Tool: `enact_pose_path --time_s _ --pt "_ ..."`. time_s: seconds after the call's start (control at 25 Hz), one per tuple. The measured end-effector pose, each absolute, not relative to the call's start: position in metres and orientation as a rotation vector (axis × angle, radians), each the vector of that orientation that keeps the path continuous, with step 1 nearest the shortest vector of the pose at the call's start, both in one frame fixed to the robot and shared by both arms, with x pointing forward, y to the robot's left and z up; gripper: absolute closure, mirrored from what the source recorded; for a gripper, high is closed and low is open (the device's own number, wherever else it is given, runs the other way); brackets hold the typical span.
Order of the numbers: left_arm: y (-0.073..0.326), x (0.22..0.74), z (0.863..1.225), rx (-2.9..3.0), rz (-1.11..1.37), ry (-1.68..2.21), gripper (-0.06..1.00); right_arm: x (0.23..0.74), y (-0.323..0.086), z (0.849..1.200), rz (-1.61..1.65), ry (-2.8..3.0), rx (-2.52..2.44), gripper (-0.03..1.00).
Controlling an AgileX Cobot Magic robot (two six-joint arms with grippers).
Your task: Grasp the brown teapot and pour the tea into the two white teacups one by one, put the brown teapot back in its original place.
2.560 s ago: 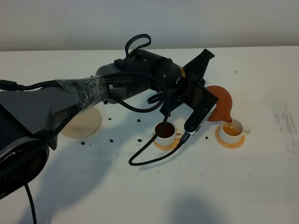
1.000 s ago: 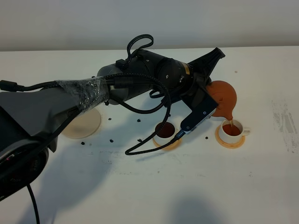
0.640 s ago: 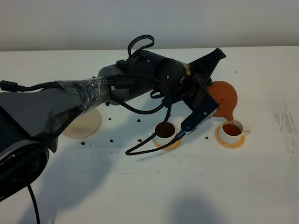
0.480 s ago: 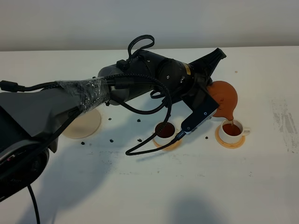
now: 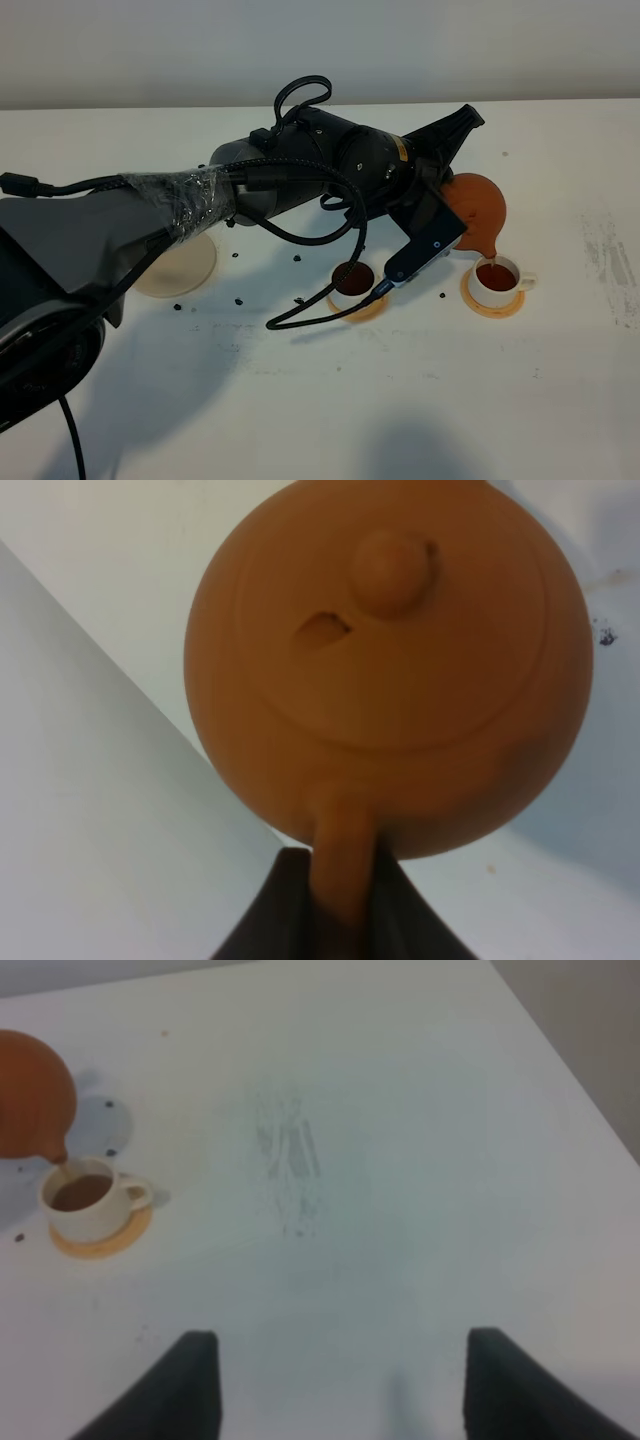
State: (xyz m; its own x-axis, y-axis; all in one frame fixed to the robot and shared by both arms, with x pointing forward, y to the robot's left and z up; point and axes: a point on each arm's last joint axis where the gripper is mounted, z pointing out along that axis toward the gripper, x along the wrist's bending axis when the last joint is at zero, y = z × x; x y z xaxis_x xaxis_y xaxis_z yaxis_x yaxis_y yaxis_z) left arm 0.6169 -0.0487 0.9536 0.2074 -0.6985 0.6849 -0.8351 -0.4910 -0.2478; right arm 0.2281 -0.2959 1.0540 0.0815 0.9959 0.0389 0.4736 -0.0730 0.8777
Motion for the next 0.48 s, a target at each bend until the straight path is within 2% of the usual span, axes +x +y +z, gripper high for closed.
enact_pose_path --time_s 0.48 --pt "-0.0483 0.6162 0.9528 2.304 1.146 -1.512 0.87 0.2281 -0.2959 1.0540 0.922 1.480 1.643 0.46"
